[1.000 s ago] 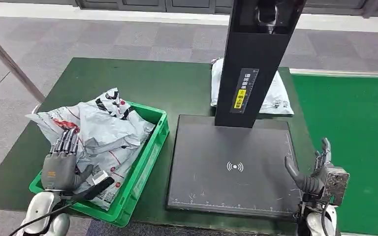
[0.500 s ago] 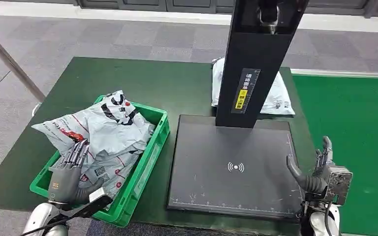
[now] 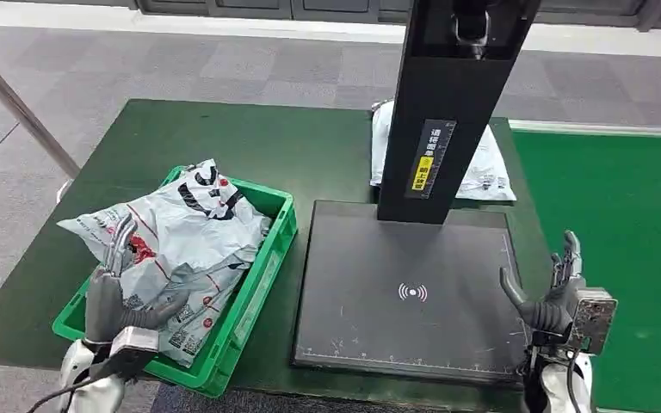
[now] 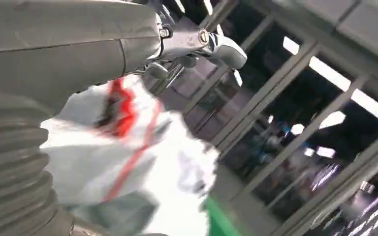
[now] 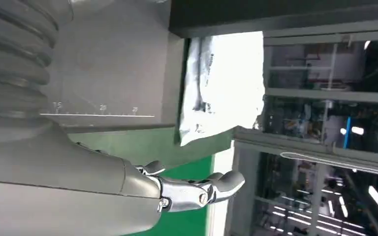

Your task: Moved the parcel from conveyor to table for the left to box.

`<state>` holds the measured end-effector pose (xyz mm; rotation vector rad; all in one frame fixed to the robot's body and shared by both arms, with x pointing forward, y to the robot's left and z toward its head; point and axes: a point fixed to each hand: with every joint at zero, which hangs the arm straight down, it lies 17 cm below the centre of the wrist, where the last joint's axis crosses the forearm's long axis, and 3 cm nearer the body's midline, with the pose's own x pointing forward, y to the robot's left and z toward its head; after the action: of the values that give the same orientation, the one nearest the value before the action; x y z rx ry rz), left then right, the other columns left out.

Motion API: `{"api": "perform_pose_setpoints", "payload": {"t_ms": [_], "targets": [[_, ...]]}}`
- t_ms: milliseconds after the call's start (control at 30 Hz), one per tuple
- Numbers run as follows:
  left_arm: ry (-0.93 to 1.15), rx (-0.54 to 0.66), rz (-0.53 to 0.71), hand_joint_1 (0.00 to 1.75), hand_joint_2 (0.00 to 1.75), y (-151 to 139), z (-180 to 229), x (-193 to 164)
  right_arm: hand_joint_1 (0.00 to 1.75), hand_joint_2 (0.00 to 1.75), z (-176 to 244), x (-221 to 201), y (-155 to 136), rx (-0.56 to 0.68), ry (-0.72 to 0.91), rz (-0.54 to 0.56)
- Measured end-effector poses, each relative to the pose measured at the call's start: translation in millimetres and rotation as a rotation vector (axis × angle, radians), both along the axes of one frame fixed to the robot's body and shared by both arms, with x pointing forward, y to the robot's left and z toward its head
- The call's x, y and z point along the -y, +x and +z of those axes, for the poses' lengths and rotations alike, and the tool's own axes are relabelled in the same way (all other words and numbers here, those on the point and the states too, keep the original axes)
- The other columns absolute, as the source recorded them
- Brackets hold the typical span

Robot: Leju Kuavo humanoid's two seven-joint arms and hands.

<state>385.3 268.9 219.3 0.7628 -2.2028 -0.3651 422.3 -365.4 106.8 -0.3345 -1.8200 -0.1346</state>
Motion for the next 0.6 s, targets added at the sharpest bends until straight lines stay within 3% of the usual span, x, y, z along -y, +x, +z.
{"api": "perform_pose_setpoints", "payload": {"t_ms": [133,300,600], "targets": [[-0.117,0.116,0.119,0.0,1.75,31.0,45.8,4.9,0.0,1.75,5.7,-18.2,6.8,0.018,0.002,0.002],[-0.167,0.149,0.113,0.0,1.75,61.6,69.8,28.8,0.0,1.75,8.8,-40.1,14.9,0.027,0.013,0.023],[-0.195,0.148,0.093,0.0,1.75,77.8,77.0,47.0,0.0,1.75,6.0,-51.1,17.7,0.021,0.022,0.04]]}}
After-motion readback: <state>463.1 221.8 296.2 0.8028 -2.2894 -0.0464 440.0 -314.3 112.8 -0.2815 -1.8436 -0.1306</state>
